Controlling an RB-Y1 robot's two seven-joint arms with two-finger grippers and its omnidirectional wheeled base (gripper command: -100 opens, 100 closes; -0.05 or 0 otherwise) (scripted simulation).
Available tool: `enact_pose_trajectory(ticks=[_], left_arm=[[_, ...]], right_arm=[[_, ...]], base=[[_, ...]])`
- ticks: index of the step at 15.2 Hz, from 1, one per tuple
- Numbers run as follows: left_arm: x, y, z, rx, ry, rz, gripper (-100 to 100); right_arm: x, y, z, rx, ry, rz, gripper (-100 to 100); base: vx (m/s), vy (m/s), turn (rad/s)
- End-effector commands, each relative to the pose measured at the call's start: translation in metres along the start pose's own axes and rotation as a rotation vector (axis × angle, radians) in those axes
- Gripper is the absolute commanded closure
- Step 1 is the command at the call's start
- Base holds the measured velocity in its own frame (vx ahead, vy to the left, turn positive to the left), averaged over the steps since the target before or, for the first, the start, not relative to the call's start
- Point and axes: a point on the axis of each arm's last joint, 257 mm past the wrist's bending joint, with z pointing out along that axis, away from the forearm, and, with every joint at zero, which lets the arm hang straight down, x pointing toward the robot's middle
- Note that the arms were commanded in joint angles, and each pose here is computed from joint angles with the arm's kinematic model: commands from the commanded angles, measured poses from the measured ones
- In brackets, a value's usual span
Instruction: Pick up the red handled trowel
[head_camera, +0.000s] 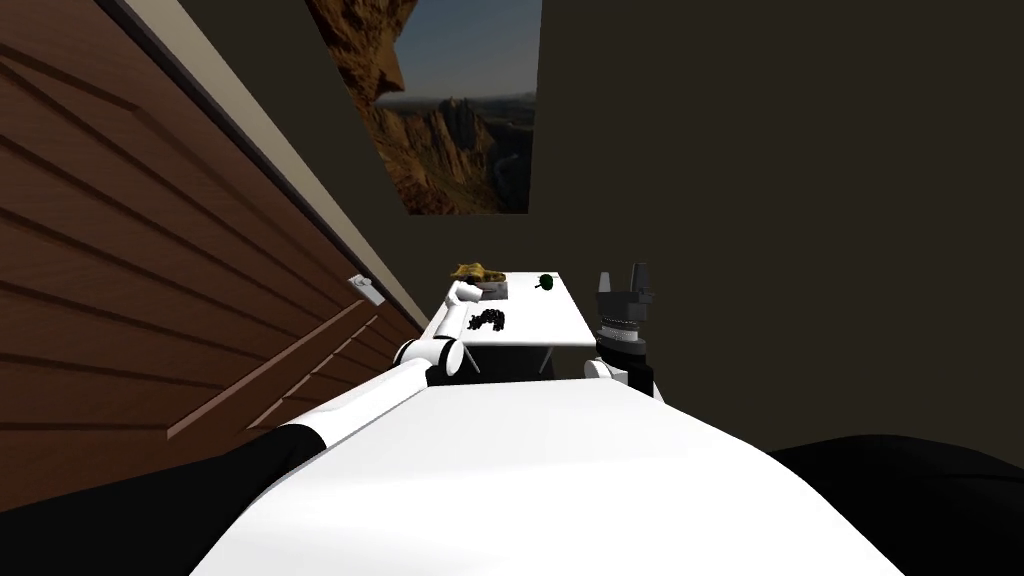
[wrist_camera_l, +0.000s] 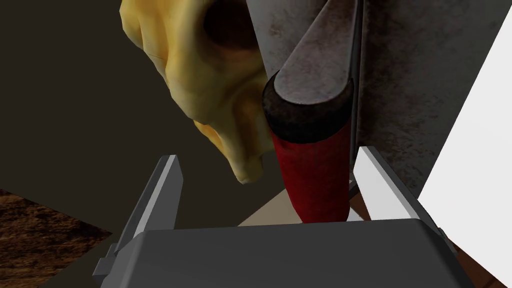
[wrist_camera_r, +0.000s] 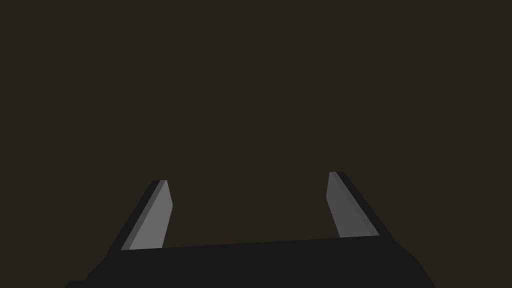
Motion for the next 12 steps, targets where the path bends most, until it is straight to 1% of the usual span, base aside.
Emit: enact_pose_trajectory(ticks=[1, 4, 5, 6, 7, 8, 10, 11, 12], left_arm=[[-0.017, 0.009, 0.008, -0.005, -0.008, -0.008, -100], [-0.035, 0.017, 0.015, -0.009, -0.017, -0.017, -100], [-0.045, 0.021, 0.019, -0.011, -0.022, -0.022, -100], [-0.045, 0.021, 0.019, -0.011, -0.022, -0.022, -100], [-0.040, 0.022, 0.016, -0.017, -0.018, -0.020, -100], [-0.026, 0.013, 0.012, -0.007, -0.012, -0.012, 100], [-0.009, 0.004, 0.004, -0.003, -0.004, -0.004, 100], [-0.004, 0.002, 0.002, -0.001, -0.002, -0.002, 100], [-0.010, 0.007, 0.005, -0.005, -0.004, -0.009, 100]], right_arm=[[0.000, 0.000, 0.000, 0.000, 0.000, 0.000, 0], [0.000, 0.000, 0.000, 0.000, 0.000, 0.000, 0], [0.000, 0.000, 0.000, 0.000, 0.000, 0.000, 0], [0.000, 0.000, 0.000, 0.000, 0.000, 0.000, 0], [0.000, 0.000, 0.000, 0.000, 0.000, 0.000, 0], [0.000, 0.000, 0.000, 0.000, 0.000, 0.000, 0], [0.000, 0.000, 0.000, 0.000, 0.000, 0.000, 0], [0.000, 0.000, 0.000, 0.000, 0.000, 0.000, 0], [0.000, 0.000, 0.000, 0.000, 0.000, 0.000, 0]], base=[[0.017, -0.025, -0.077], [0.030, -0.048, -0.080], [0.036, -0.047, -0.073], [0.031, -0.034, -0.039], [0.014, -0.016, 0.006], [-0.009, 0.018, 0.105], [-0.035, 0.061, 0.111], [-0.029, 0.065, 0.044], [-0.013, 0.032, -0.003]])
